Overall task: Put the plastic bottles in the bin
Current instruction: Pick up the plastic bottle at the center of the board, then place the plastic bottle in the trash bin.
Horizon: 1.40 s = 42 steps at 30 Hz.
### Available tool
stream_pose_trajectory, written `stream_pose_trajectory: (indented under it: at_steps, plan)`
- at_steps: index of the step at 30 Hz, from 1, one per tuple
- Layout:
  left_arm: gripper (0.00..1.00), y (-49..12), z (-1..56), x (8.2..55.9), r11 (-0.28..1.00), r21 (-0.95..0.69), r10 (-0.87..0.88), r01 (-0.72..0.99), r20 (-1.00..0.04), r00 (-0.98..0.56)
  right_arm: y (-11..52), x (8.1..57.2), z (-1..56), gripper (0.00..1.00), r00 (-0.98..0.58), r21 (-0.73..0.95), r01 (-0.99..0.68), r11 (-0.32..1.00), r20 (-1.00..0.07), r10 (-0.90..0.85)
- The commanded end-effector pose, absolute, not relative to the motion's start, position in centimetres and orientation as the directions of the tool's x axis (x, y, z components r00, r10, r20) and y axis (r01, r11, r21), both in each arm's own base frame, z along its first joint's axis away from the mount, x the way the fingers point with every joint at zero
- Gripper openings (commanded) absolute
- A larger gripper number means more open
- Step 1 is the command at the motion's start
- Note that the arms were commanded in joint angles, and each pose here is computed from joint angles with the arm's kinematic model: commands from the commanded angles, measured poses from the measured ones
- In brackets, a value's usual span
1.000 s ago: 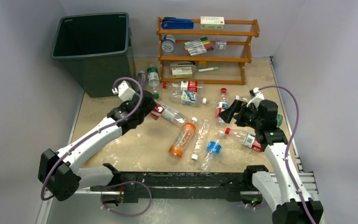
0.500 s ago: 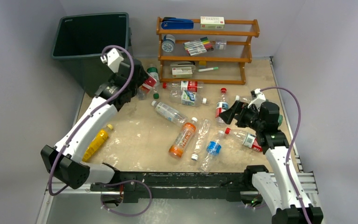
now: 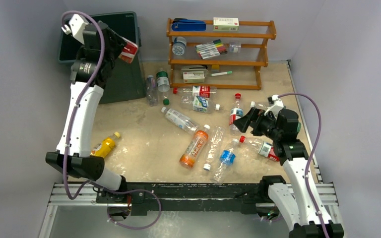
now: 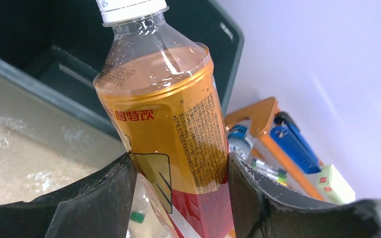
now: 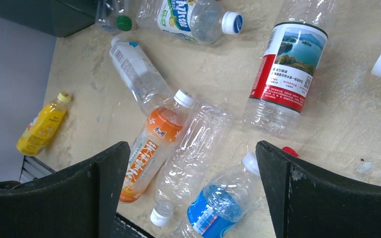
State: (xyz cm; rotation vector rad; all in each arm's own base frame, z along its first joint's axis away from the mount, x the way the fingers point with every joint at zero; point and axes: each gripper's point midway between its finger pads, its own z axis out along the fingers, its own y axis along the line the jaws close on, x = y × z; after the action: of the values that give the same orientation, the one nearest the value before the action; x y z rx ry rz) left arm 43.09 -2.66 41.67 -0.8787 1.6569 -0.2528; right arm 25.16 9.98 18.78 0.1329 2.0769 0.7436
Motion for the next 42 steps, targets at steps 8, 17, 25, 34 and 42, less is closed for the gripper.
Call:
stream_pose_trajectory:
  at_steps: [8,17,25,34,42]
  plan:
    - [0.56,1.8,46.3,45.8,0.644,-0.697,-0.716,-0.315,-0.694,0.072,10.5,24.5,19.6,1.00,-0.582,0.561,-0.213,0.800,-0.730,0.358]
    - [0.58,5.5,44.7,48.4,0.618,-0.711,-0.729,-0.335,-0.678,0.095,10.5,24.6,19.6,1.00,-0.584,0.566,-0.214,0.796,-0.727,0.360]
    - [0.88,7.0,40.8,49.8,0.615,-0.669,-0.726,-0.418,-0.687,0.031,10.4,24.7,21.9,1.00,-0.572,0.552,-0.225,0.803,-0.741,0.350]
    - [0.89,4.9,42.8,46.9,0.661,-0.667,-0.723,-0.344,-0.689,-0.054,10.6,24.3,26.1,1.00,-0.567,0.503,-0.288,0.815,-0.775,0.278]
    - [0.89,3.0,39.6,37.7,0.652,-0.636,-0.741,-0.413,-0.649,-0.171,11.6,24.4,29.8,1.00,-0.636,0.547,-0.299,0.782,-0.725,0.264]
